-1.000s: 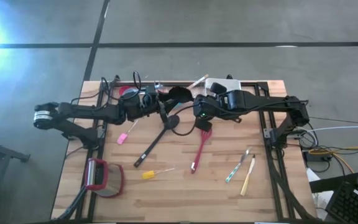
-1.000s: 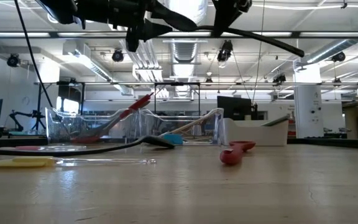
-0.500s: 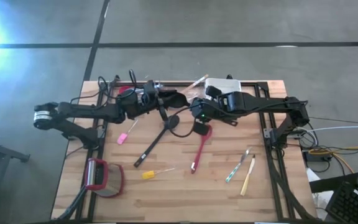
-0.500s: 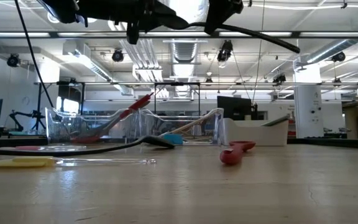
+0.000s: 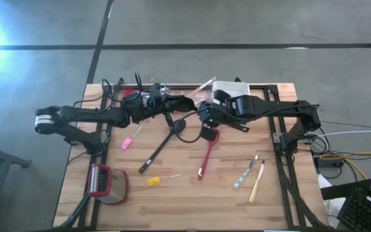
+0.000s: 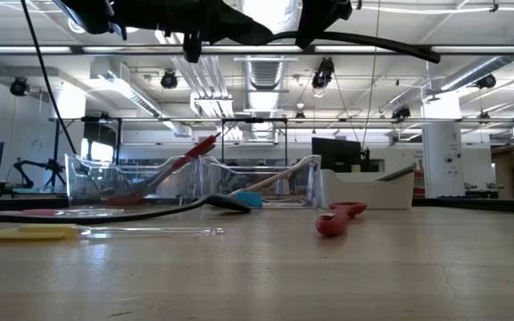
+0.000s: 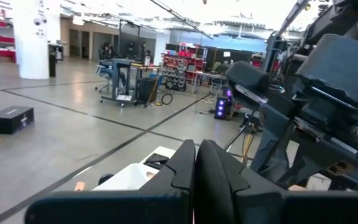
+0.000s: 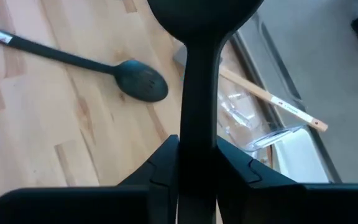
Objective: Pick & Place Kitchen Items
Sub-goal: Put the right black serving spoon into the left transparent bin
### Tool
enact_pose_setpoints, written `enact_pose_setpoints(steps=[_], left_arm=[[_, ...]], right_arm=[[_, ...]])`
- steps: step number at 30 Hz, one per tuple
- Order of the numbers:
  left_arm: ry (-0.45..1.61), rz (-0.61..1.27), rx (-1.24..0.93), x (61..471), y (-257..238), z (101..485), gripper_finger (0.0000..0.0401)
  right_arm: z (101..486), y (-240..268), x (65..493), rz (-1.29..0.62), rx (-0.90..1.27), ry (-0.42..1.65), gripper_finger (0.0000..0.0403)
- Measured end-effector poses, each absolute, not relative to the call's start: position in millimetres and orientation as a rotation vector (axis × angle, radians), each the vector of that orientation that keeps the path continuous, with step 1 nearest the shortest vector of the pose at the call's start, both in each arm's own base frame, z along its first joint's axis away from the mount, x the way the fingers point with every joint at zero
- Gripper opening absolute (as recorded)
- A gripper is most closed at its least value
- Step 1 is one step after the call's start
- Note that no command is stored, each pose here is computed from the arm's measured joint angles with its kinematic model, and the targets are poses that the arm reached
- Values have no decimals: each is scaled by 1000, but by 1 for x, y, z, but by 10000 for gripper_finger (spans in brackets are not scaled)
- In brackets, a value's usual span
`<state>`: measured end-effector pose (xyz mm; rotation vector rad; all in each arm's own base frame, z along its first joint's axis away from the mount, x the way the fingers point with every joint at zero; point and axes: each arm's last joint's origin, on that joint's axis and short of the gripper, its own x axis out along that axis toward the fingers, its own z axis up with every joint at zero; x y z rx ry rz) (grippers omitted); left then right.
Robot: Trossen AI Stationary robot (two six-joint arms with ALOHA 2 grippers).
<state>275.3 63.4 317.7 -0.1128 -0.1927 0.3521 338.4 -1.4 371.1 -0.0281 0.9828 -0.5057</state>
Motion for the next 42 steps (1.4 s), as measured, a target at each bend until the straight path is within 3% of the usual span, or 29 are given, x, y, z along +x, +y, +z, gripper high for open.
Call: enact_pose_setpoints(steps=[7,12,42], left_arm=[[-182,369,-105,275,67,316,22],[-185,382,-105,274,71,317,22],[-153,418,-166,249,75,330,22]], right_arm=[[363,-1,321,-518,12,1168,164],[360,1,309,-587,47,1271,196],[322,31,298,-718,-103,1349,136]])
